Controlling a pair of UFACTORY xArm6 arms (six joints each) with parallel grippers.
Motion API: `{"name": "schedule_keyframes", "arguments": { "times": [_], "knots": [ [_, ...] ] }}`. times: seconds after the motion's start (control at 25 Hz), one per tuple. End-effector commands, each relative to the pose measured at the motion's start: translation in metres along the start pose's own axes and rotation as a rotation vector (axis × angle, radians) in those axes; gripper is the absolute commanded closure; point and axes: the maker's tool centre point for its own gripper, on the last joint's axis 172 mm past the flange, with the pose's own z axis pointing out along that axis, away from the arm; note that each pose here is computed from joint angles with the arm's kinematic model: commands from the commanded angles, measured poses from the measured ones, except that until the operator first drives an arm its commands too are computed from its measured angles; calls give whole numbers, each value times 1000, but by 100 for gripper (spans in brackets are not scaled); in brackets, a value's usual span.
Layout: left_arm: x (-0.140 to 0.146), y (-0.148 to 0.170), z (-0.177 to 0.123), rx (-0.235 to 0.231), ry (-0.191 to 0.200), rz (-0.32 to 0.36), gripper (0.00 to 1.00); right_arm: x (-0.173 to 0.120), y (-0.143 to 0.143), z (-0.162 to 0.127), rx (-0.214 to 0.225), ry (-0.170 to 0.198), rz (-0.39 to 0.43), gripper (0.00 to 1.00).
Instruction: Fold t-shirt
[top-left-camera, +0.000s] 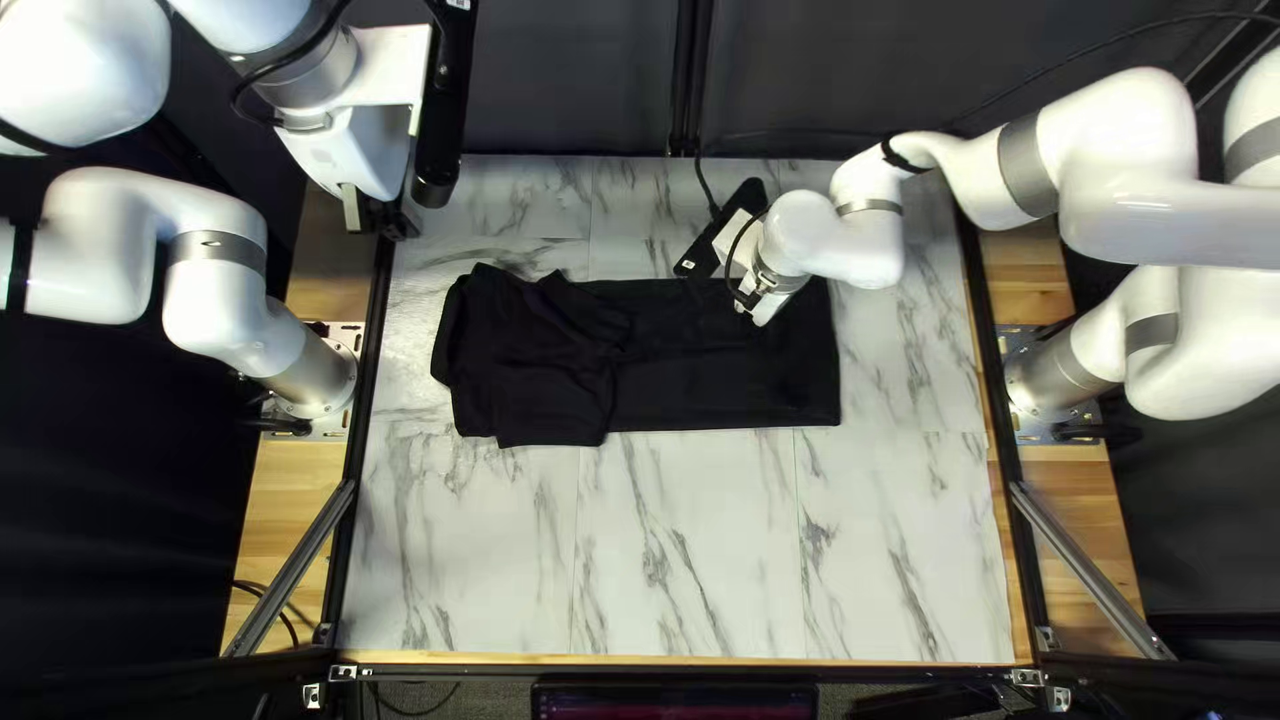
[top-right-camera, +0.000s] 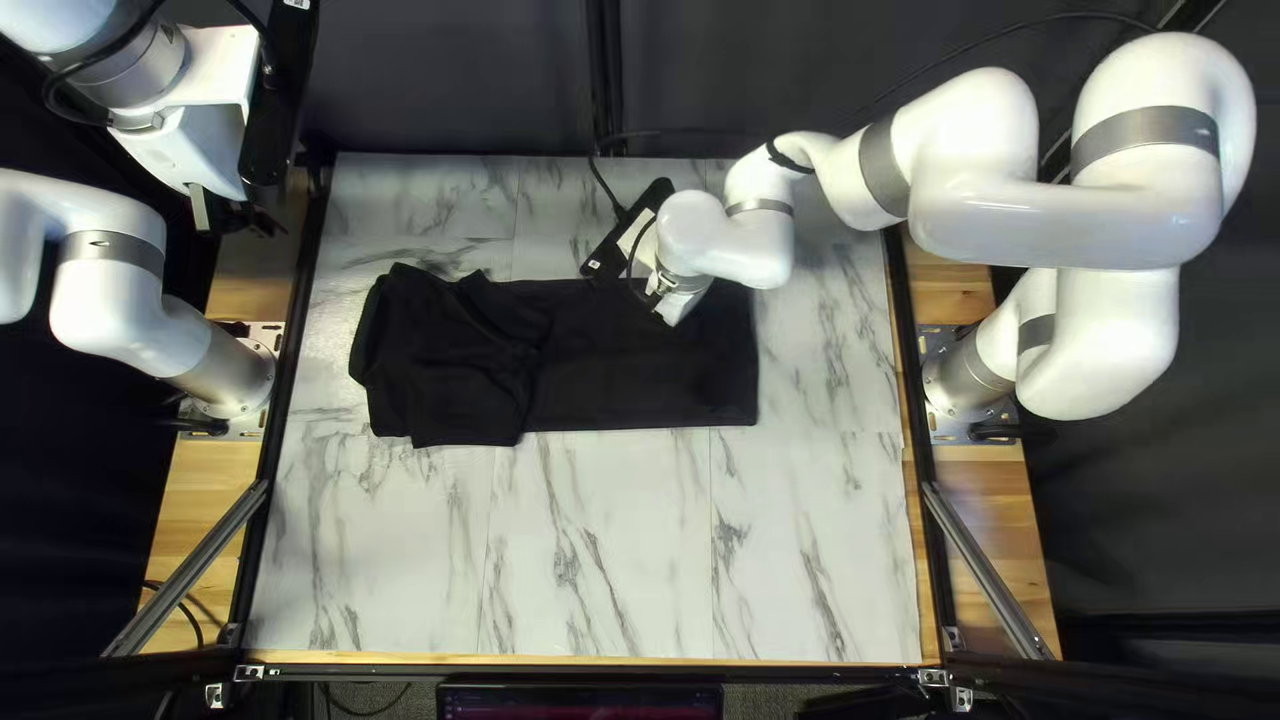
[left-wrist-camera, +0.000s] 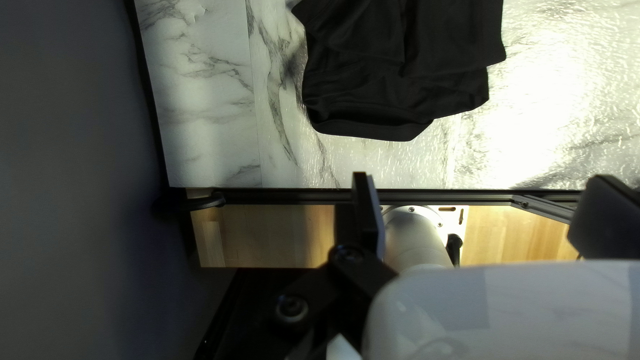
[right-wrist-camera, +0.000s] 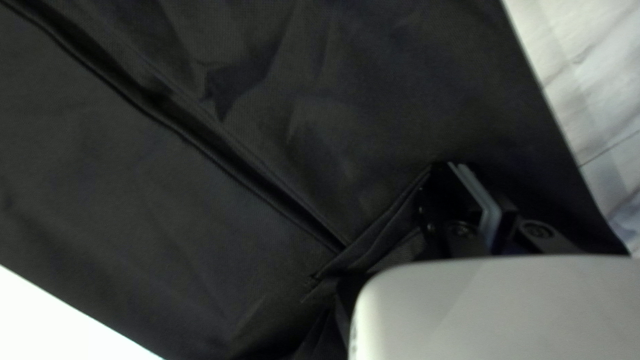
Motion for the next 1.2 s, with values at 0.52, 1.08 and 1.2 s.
{"name": "schedule_keyframes", "arguments": {
  "times": [0.52, 1.08, 1.2],
  "knots": [
    [0, 0, 0, 0, 0, 0, 0, 28, -9, -42, 13, 17, 61, 100],
    [0, 0, 0, 0, 0, 0, 0, 46, -10, -27, 39, -13, 77, 0],
    [0, 0, 0, 0, 0, 0, 0, 31, -8, -37, 49, -11, 85, 0]
  ]
}}
